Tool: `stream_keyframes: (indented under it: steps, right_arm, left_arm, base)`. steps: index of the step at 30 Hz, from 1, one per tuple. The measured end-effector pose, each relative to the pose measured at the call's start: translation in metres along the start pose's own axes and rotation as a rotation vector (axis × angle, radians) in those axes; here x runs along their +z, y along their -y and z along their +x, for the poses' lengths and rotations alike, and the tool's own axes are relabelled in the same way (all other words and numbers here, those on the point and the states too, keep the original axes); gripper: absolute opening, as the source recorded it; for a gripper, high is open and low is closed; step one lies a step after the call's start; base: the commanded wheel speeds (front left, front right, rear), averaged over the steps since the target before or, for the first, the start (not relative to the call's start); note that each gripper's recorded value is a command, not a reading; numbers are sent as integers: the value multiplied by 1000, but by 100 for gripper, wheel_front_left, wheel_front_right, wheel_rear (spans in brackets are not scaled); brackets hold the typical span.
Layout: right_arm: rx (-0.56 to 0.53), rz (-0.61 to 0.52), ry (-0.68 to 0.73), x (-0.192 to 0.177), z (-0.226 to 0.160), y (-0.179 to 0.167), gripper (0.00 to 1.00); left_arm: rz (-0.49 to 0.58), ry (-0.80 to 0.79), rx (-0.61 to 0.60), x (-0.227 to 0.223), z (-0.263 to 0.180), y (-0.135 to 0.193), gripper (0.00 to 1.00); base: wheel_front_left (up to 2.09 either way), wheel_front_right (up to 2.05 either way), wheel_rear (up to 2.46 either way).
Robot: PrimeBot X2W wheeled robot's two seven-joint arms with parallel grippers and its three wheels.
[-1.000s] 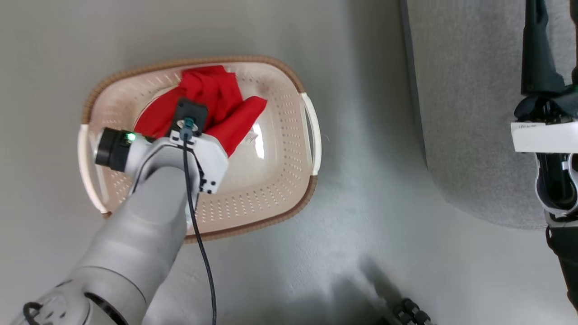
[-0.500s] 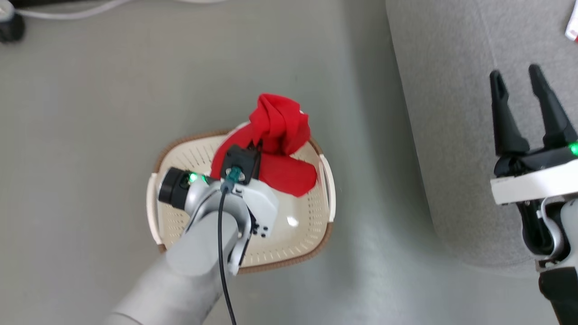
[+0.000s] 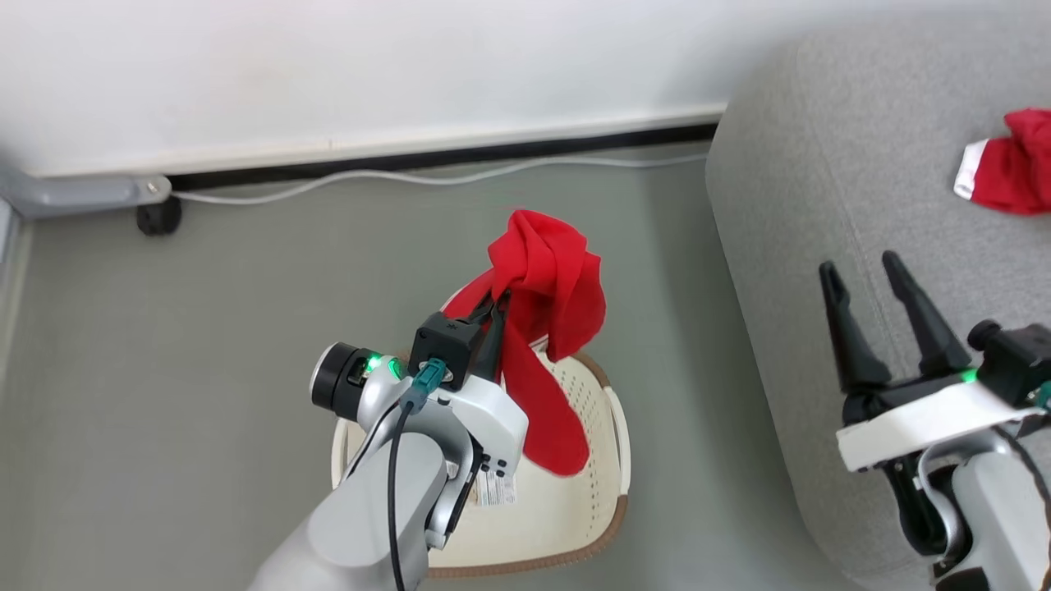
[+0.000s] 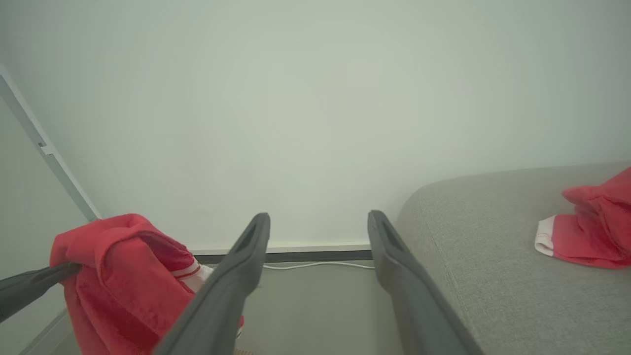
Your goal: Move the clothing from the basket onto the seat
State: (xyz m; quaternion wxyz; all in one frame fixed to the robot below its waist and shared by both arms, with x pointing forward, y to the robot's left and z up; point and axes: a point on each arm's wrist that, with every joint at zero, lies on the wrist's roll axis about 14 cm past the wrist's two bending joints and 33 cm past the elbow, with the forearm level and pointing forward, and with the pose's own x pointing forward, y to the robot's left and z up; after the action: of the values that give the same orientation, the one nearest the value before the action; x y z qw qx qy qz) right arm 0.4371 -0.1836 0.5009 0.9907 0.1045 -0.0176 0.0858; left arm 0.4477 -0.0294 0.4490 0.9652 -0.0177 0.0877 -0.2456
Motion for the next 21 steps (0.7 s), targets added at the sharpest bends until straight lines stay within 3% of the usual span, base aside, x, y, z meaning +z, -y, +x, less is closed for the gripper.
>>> stream_keyframes:
  steps: [21]
  right_arm:
    - [15,26,-27,-9,-33,-23,100]
  left_arm:
    - [40,369,-184,127,-28,54,0]
  base:
    - [0,0,0]
